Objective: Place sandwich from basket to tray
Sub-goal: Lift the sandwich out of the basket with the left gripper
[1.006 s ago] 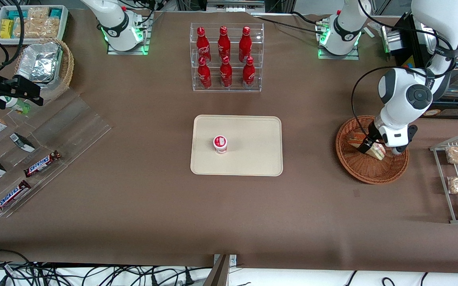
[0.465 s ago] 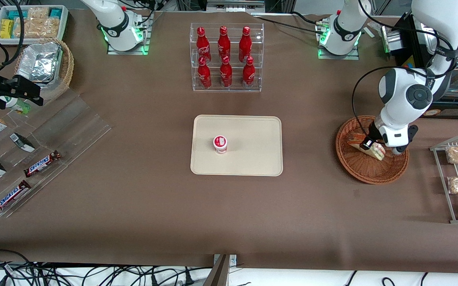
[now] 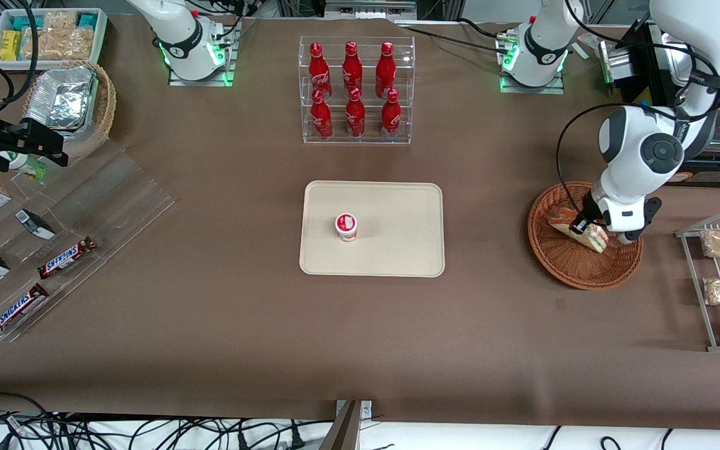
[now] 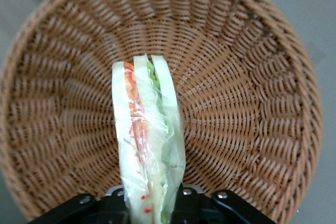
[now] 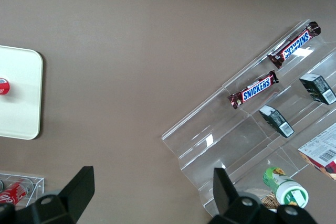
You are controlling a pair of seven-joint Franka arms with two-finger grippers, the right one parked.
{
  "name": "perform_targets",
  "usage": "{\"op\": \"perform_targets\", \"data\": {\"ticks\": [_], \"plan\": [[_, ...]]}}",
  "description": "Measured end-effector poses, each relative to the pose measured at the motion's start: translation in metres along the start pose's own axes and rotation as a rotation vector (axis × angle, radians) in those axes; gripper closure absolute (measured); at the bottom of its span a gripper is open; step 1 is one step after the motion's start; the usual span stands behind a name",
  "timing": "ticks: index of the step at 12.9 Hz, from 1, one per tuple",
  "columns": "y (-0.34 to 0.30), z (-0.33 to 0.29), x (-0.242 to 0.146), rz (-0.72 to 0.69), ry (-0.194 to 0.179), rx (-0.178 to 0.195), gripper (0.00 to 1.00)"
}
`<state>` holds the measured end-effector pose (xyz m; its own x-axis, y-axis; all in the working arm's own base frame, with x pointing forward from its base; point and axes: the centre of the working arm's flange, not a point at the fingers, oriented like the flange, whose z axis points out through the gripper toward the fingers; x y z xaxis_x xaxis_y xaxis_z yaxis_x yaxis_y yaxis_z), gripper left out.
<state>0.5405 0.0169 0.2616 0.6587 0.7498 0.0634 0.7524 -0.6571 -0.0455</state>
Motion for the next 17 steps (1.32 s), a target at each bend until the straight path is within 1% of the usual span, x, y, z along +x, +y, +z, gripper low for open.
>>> {"op": "perform_targets", "data": {"ticks": [4, 7, 8, 10, 12, 13, 15, 17], "plan": [[0.014, -0.063, 0.019, 0.078, -0.004, 0.039, 0.81], [0.031, -0.111, 0.028, 0.164, -0.019, 0.069, 0.81], [0.039, -0.129, 0.027, 0.197, -0.025, 0.073, 0.81], [0.053, -0.164, 0.023, 0.250, -0.051, 0.067, 0.81], [0.063, -0.191, 0.016, 0.334, -0.083, 0.065, 0.81], [0.070, -0.203, 0.009, 0.376, -0.093, 0.060, 0.81], [0.088, -0.224, -0.013, 0.466, -0.106, 0.042, 0.81], [0.111, -0.243, -0.049, 0.583, -0.111, 0.029, 0.81]]}}
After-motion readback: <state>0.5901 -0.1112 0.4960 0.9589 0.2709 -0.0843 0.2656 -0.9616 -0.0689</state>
